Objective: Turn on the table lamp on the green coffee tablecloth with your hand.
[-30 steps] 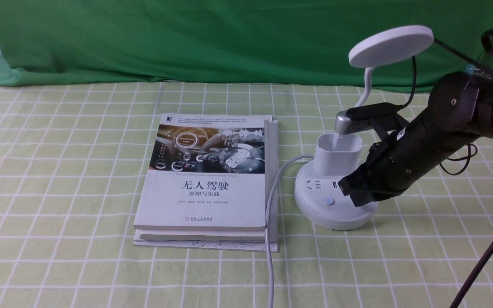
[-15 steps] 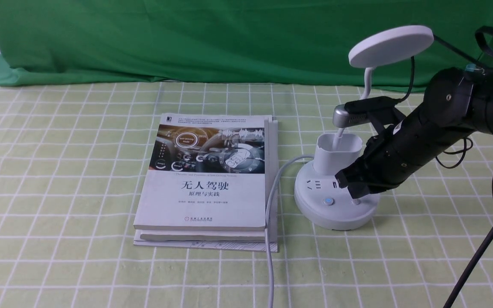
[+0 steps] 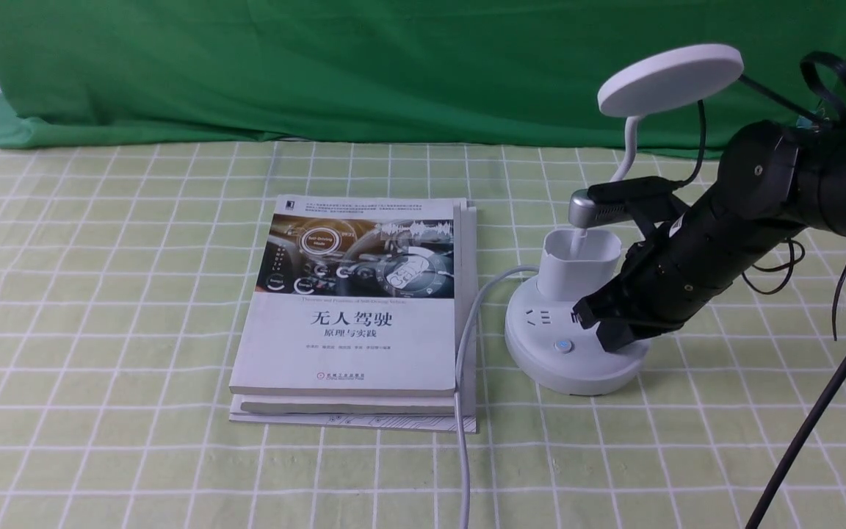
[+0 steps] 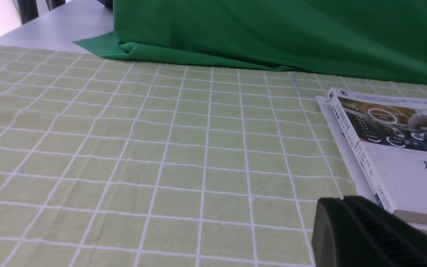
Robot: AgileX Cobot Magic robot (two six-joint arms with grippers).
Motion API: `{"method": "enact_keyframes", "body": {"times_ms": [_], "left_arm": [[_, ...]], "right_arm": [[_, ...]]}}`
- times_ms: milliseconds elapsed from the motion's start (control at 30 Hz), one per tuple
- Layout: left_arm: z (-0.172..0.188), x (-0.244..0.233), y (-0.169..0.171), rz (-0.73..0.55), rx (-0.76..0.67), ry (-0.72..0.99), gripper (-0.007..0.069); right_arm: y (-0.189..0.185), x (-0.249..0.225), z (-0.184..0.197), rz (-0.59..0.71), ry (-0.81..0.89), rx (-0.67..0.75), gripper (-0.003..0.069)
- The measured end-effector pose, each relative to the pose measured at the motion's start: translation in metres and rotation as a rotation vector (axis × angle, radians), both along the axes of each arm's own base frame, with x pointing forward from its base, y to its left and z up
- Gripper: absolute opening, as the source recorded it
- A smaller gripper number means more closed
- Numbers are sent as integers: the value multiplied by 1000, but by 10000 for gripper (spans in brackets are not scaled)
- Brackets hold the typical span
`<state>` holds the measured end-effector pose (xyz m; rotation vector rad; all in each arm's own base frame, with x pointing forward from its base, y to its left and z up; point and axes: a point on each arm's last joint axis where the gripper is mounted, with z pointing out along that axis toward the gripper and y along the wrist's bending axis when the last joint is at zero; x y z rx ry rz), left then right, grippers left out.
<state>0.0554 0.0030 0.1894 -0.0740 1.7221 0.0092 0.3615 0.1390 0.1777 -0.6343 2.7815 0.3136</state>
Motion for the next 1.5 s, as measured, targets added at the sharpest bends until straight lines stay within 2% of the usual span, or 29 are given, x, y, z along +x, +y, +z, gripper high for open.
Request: {"method": "enact_keyframes", "body": {"times_ms": [333, 567, 800, 1067, 1267, 1500], "left_arm": [[0, 0, 0, 0, 0, 0, 3], [0, 0, 0, 0, 0, 0, 3], [0, 0, 0, 0, 0, 0, 3], [0, 0, 0, 0, 0, 0, 3], [0, 0, 0, 0, 0, 0, 3], [0, 0, 0, 0, 0, 0, 3]], "right_arm": [[-3, -8, 28, 2, -65, 21, 30], [-8, -26, 39, 16, -42, 17, 30], [-24, -72, 66, 14, -94, 31, 30], [-53, -159, 102, -24, -228, 91, 30], [-66, -197, 122, -58, -316, 145, 37], [-73, -219, 143, -67, -443, 195, 52]]}}
